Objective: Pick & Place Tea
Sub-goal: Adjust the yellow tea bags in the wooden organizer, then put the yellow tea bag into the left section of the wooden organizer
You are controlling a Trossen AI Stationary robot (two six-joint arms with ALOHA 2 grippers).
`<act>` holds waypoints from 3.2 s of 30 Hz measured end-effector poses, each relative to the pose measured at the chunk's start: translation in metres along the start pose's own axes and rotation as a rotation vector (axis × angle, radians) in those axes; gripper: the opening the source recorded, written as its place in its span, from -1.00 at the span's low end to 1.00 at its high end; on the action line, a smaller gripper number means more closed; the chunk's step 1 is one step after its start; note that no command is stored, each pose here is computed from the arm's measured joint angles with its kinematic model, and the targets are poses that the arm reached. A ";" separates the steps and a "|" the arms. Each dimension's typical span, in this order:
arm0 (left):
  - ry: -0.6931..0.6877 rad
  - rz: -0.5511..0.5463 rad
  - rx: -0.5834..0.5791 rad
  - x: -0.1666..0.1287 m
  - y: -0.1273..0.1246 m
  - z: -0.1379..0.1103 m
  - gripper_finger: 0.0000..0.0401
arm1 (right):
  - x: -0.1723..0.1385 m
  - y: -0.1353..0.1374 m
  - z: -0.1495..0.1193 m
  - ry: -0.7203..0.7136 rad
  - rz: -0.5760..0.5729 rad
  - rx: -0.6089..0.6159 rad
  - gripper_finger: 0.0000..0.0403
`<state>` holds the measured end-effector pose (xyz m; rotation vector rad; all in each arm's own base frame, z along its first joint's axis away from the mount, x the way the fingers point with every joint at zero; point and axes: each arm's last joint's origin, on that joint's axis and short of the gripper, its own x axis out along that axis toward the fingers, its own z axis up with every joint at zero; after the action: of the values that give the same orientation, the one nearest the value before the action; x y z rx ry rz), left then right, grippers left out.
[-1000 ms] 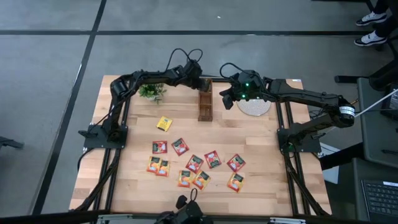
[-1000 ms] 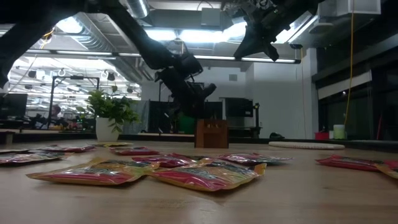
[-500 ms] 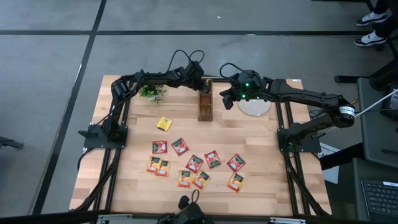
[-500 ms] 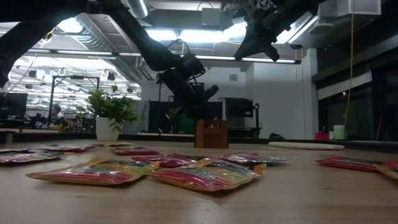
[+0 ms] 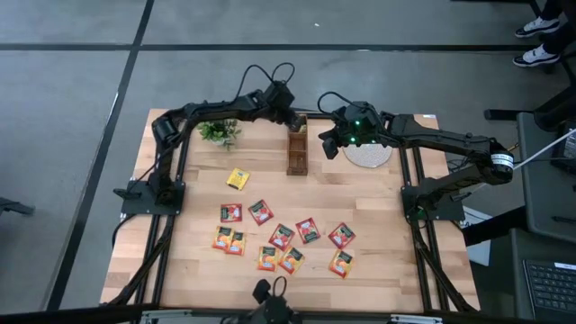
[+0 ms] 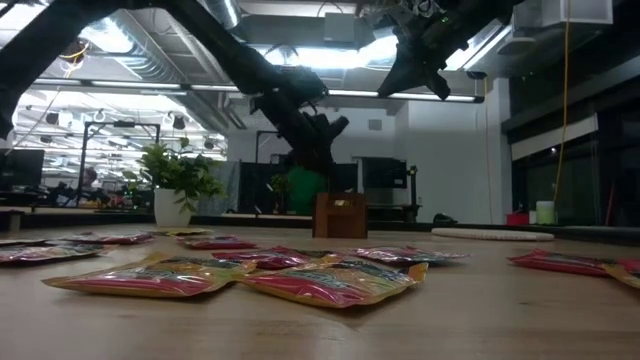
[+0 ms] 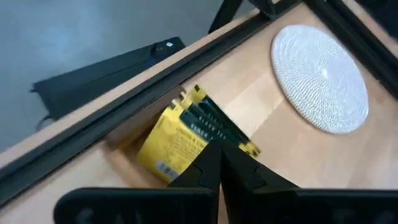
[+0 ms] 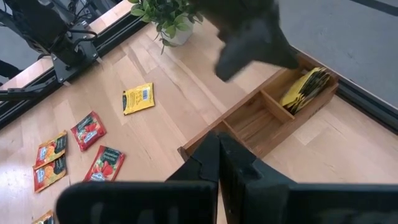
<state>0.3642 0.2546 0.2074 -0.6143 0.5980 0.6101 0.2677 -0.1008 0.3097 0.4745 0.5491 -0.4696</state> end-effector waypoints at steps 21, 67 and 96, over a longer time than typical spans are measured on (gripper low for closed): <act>-0.067 -0.065 0.095 -0.138 -0.050 -0.057 -0.99 | 0.000 0.001 0.000 0.012 0.026 -0.025 -0.99; 0.190 -0.164 0.148 -0.191 -0.049 -0.170 -0.19 | 0.042 0.033 -0.009 0.089 0.352 0.068 -0.98; -0.040 0.028 0.127 -0.269 -0.032 -0.183 -0.19 | 0.083 0.075 0.032 0.015 0.508 -0.037 -0.99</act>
<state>0.1470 0.0204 0.2752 -0.4739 0.6041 0.6047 0.3830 -0.0832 0.3072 0.5604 0.4298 0.0296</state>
